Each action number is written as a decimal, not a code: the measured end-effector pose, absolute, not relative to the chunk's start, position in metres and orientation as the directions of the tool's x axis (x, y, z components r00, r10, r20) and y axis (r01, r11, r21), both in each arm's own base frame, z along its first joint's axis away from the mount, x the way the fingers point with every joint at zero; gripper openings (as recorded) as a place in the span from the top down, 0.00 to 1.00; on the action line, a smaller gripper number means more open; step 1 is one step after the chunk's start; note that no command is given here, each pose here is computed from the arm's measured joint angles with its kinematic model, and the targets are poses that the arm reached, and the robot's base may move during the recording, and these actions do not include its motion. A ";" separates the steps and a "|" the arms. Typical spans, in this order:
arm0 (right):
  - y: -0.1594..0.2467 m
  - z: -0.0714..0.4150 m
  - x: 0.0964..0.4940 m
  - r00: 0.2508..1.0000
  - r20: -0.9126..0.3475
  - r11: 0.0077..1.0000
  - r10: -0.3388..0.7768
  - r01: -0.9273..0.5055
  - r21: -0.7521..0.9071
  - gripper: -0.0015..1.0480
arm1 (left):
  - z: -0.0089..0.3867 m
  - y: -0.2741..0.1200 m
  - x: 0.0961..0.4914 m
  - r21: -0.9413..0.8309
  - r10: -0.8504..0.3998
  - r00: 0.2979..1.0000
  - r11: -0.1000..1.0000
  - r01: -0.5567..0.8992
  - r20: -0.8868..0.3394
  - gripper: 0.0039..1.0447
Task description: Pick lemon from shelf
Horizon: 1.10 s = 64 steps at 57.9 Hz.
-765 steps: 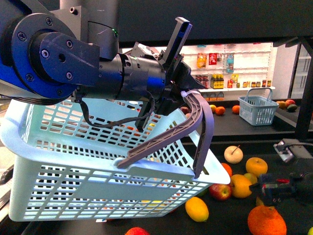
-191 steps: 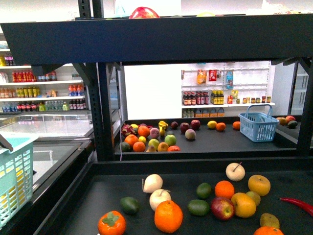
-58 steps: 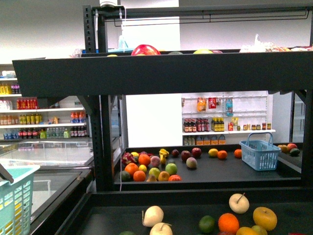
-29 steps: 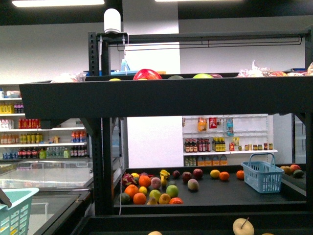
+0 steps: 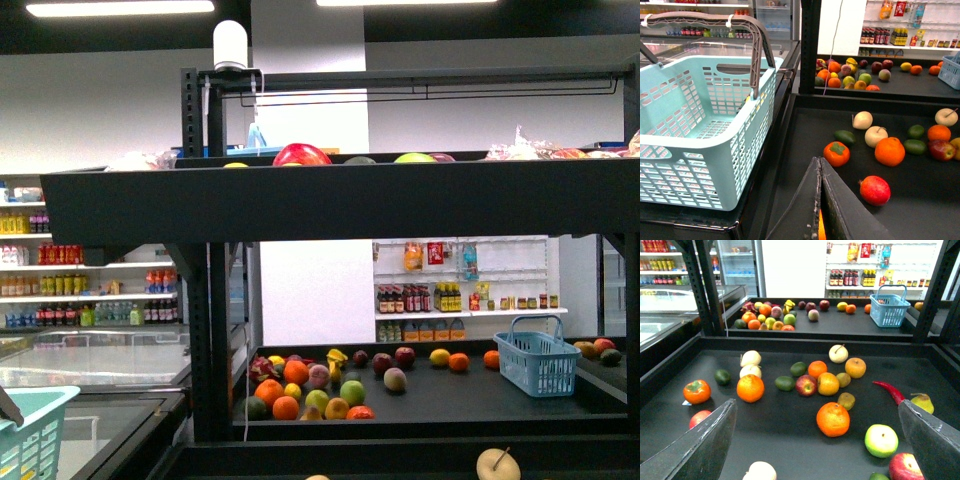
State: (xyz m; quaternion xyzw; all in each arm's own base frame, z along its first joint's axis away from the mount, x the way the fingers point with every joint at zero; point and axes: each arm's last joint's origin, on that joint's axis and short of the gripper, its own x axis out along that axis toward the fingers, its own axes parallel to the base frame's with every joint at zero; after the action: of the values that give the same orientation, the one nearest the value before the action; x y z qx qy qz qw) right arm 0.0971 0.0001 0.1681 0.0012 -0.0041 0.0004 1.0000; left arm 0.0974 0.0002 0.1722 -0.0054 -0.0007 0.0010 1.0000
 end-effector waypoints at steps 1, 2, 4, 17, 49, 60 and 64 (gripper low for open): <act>0.000 0.168 0.097 1.000 0.008 1.000 0.001 -0.001 0.002 0.07 | 0.170 0.000 0.097 -0.011 0.002 1.000 1.000 -0.002 0.002 0.98; 0.000 0.168 0.097 1.000 0.008 1.000 0.001 -0.001 0.002 0.07 | 0.168 0.000 0.097 -0.011 0.002 1.000 1.000 -0.002 0.000 0.98; 0.000 0.168 0.097 1.000 0.008 1.000 0.000 0.000 0.002 0.07 | 0.167 0.000 0.098 -0.011 0.002 1.000 1.000 -0.002 -0.002 0.98; 0.000 0.168 0.097 1.000 0.008 1.000 0.001 -0.001 0.002 0.07 | 0.167 0.000 0.097 -0.010 0.002 1.000 1.000 -0.002 0.002 0.98; 0.000 0.168 0.097 1.000 0.008 1.000 0.001 -0.001 0.002 0.07 | 0.167 0.000 0.097 -0.009 0.002 1.000 1.000 -0.002 0.002 0.07; 0.000 0.168 0.097 1.000 0.008 1.000 0.001 -0.001 0.002 0.07 | 0.167 0.000 0.097 -0.009 0.002 1.000 1.000 -0.002 0.002 0.08; 0.000 0.168 0.097 1.000 0.008 1.000 0.001 -0.001 0.002 0.07 | 0.167 0.000 0.097 -0.009 0.002 1.000 1.000 -0.002 0.002 0.08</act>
State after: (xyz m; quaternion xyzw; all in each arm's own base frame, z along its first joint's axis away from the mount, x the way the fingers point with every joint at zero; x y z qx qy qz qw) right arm 0.0971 0.0001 0.1681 0.0012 -0.0041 0.0004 1.0000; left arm 0.0972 0.0002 0.1672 -0.0043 -0.0012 0.0009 1.0000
